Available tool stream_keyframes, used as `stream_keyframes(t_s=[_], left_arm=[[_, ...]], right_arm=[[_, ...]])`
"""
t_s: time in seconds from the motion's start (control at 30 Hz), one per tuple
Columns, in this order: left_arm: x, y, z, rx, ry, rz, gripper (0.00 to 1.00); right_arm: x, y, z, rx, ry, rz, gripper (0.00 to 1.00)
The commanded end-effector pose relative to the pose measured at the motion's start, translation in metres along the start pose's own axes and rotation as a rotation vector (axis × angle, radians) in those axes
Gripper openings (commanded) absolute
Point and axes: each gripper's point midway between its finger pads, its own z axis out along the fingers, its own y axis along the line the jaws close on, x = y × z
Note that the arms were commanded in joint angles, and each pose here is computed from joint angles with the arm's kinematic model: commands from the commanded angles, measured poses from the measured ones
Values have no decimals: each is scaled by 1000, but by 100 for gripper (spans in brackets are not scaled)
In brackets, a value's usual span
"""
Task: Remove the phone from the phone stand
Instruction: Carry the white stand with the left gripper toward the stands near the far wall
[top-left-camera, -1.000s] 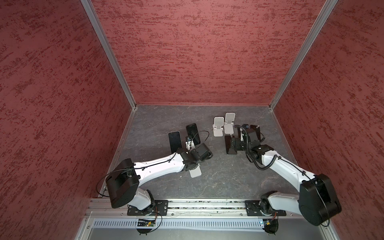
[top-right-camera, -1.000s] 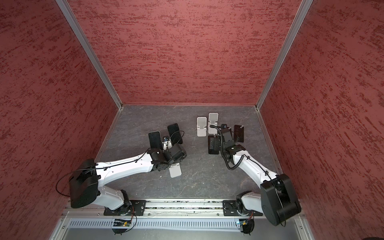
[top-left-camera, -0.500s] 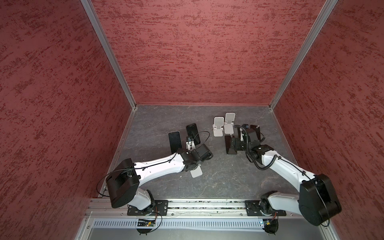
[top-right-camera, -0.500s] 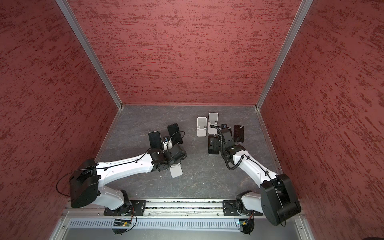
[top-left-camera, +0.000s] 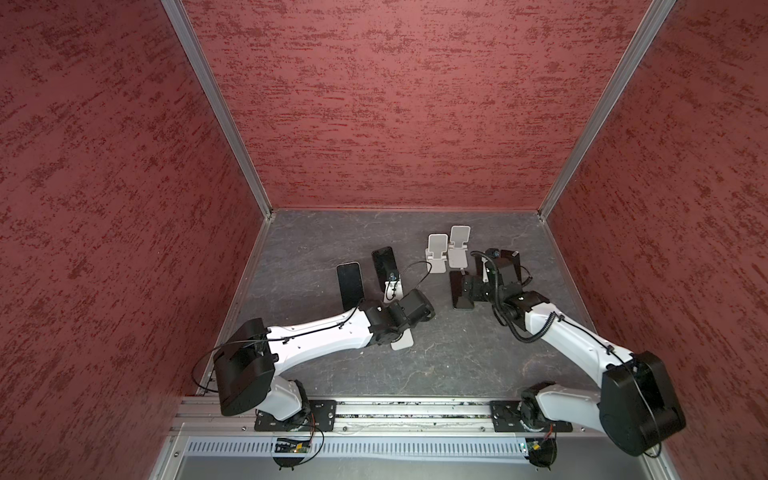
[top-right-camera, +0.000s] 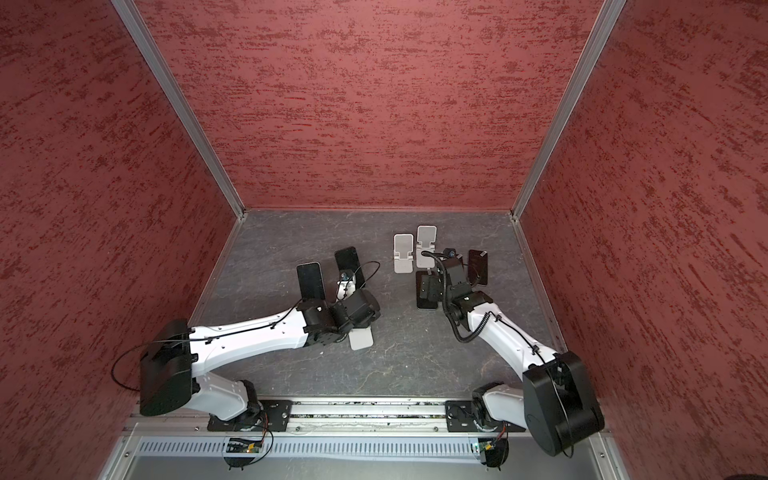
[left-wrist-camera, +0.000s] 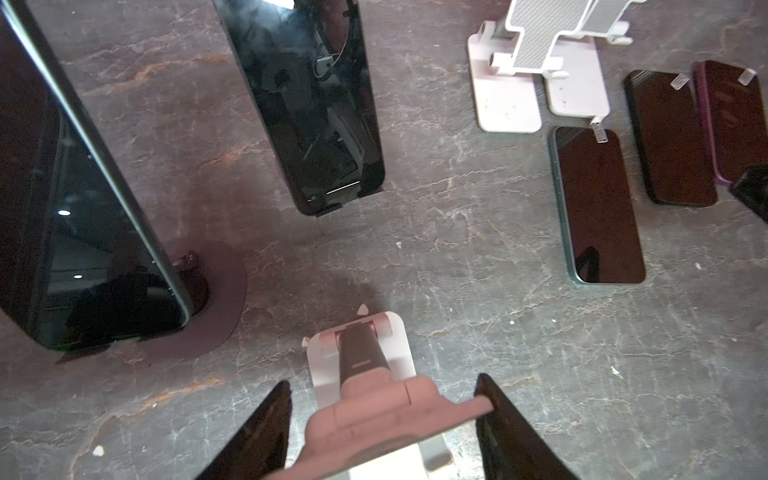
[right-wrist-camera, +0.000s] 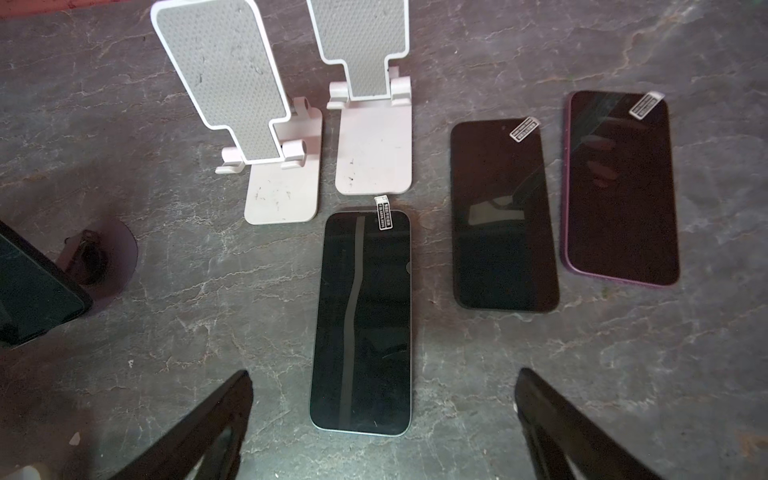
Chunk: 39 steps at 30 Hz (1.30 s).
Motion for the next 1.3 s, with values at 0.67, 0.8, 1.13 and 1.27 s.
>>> stream_keyframes(t_s=[0.67,0.8,1.13,1.27], left_arm=[[-65,-78,46,157,-1,116,58],[-76,-75,65,148,16,119,58],[-119,-60,105,134,1,137,58],[-133,-59,120,150,-5,139,58]], right_arm=[[-12,-30,-10,56,-65,102,99],[-11,-30,-9,54,-64,104,99],[-12,-31,-11,56,-68,101,99],[-12,-32,-11,59,-69,98,99]])
